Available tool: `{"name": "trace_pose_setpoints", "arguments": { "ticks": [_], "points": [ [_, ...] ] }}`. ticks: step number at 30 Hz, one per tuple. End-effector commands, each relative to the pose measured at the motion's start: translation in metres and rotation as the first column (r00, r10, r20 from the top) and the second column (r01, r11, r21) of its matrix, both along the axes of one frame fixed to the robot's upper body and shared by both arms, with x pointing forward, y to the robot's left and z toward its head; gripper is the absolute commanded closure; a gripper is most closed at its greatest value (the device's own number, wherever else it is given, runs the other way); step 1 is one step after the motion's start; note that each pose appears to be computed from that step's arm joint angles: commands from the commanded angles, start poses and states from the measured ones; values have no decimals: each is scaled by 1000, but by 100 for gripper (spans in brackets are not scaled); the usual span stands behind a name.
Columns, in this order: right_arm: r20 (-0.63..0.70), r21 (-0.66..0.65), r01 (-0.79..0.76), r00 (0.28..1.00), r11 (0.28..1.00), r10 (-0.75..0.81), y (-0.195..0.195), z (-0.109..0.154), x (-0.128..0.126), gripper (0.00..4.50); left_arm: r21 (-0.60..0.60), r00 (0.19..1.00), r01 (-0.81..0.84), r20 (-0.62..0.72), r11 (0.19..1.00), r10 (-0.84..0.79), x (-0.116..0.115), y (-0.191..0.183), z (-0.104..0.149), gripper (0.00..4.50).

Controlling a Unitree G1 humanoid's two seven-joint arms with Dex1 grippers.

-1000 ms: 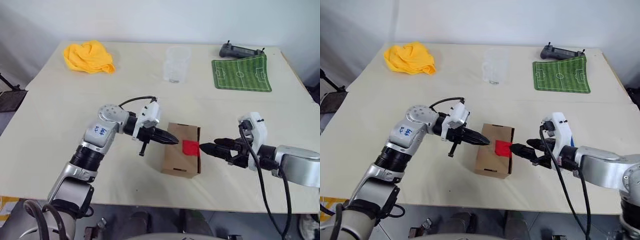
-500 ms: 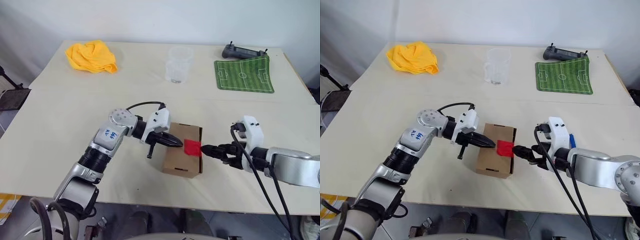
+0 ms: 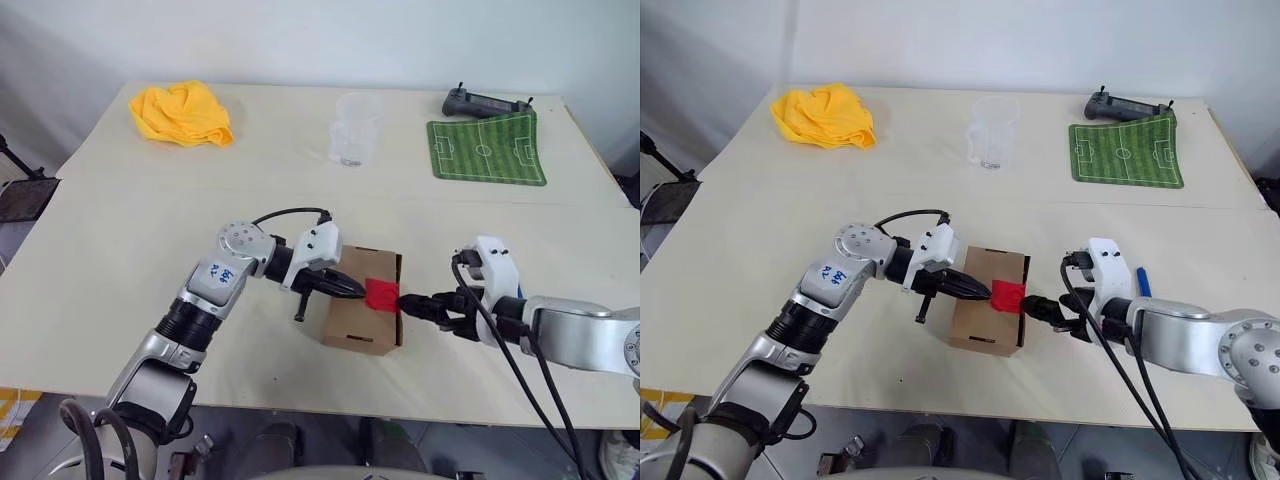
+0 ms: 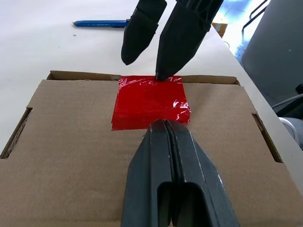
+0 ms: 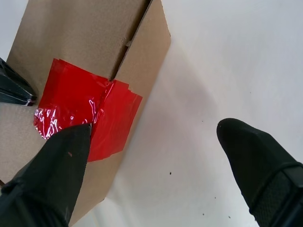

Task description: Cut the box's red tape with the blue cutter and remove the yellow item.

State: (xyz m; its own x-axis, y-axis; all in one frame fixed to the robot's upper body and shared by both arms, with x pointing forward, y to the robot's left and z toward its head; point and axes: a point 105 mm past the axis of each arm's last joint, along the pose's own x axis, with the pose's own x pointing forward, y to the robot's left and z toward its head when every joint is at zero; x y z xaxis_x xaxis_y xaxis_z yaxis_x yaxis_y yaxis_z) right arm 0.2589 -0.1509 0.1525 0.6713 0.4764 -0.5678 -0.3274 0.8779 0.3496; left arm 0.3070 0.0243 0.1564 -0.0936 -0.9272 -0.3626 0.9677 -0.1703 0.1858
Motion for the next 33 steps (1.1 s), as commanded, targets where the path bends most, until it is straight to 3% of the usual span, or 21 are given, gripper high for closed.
{"name": "trace_pose_setpoints", "arguments": {
  "ticks": [1,9,18,33],
  "points": [
    [1,-12,-11,1000,1000,11,1,3,-1,2,-2,1000,17,20,1000,-17,-5,-5,2,450],
    [-13,-71,11,1000,997,-12,-9,-3,0,2,13,999,18,26,1000,-19,-5,-4,0,450],
    [-8,-88,22,1000,996,-23,-9,-3,4,2,86,994,-82,78,993,75,10,5,-8,450],
    [-26,-146,6,1000,989,-10,-2,-11,15,2,84,996,-56,68,995,50,3,-7,-15,450]
  ]
}}
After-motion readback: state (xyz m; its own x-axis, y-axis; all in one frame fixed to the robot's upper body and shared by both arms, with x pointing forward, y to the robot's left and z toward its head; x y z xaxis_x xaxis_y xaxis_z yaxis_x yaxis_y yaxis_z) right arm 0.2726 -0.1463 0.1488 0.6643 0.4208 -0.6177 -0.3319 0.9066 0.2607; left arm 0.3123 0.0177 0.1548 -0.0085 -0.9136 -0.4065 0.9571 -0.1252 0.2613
